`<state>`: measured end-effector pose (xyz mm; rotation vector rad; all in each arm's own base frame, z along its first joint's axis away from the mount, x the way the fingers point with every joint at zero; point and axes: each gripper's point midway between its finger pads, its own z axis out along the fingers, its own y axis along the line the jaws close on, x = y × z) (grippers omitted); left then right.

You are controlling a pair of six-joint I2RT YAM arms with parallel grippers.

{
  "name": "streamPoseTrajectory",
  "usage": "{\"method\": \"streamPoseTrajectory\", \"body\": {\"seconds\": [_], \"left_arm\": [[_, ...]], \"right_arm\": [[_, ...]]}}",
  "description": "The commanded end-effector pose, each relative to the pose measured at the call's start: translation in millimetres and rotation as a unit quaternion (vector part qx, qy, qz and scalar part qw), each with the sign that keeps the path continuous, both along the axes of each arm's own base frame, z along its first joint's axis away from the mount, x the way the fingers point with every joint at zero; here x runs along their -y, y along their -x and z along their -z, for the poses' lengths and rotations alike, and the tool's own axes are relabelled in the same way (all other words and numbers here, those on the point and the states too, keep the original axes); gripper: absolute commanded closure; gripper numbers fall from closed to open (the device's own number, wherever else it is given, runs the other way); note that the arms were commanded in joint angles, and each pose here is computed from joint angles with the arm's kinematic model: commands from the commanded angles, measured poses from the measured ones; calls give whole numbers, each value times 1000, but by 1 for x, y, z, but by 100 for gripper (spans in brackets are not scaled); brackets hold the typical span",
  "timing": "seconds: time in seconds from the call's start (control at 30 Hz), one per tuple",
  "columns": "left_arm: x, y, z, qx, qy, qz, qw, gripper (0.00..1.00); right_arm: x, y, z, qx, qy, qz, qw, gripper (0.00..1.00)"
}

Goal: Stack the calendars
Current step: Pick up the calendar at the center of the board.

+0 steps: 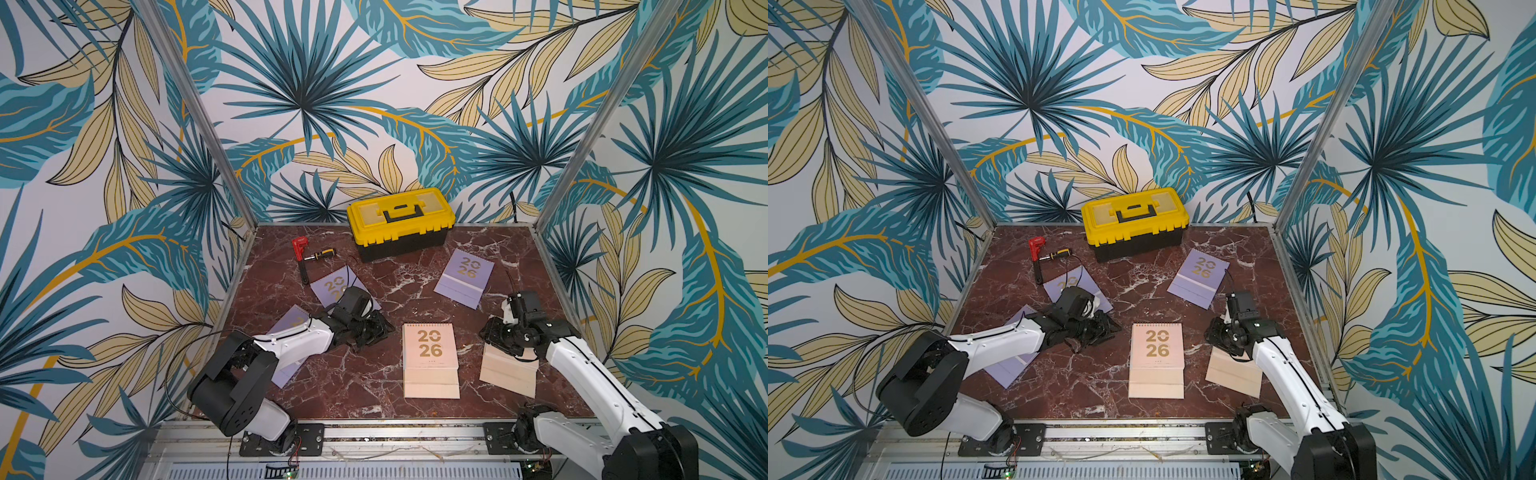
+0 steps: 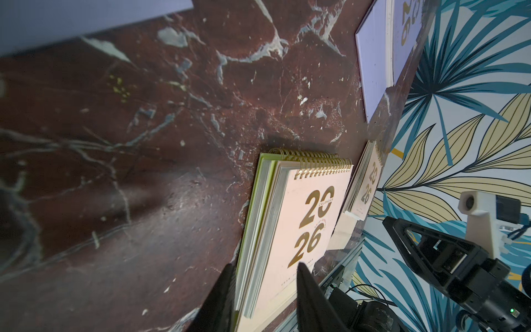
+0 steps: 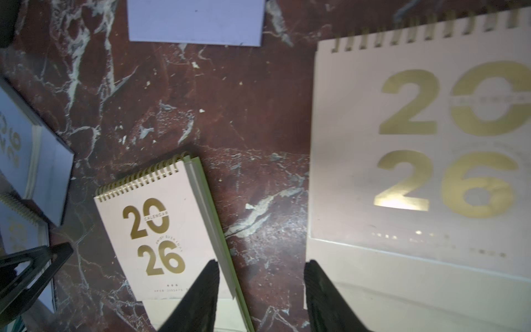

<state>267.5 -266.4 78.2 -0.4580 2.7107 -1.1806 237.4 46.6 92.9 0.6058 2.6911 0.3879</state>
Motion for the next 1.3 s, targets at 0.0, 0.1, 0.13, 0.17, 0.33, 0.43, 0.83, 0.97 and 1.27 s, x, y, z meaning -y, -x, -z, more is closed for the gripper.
{"method": "streamPoseTrajectory", "body": {"seconds": [0.0,0.1,0.13,0.17,0.33,0.43,0.83,0.97,1.27], "left_arm": [[6,-16,-17,31,4,5,999,63],[12,-23,-21,39,7,12,999,63],[14,-24,-22,40,8,15,999,63],[16,-26,-24,43,10,17,999,63],[27,-32,-31,53,19,37,998,62],[34,-34,-34,58,21,48,997,62],[61,-39,-38,69,28,82,994,60],[67,-40,-37,68,31,89,993,60],[80,-38,-37,66,34,101,992,60]], "right_arm": [[24,15,3,-31,33,20,999,49],[37,14,4,-40,35,51,997,48],[42,15,4,-44,41,61,996,47],[48,15,5,-46,46,71,995,47],[76,14,9,-49,56,130,989,42],[93,12,13,-49,58,161,984,41],[152,17,25,-56,59,262,962,26],[155,18,34,-56,32,277,959,24],[152,19,54,-67,6,275,959,22]]}}
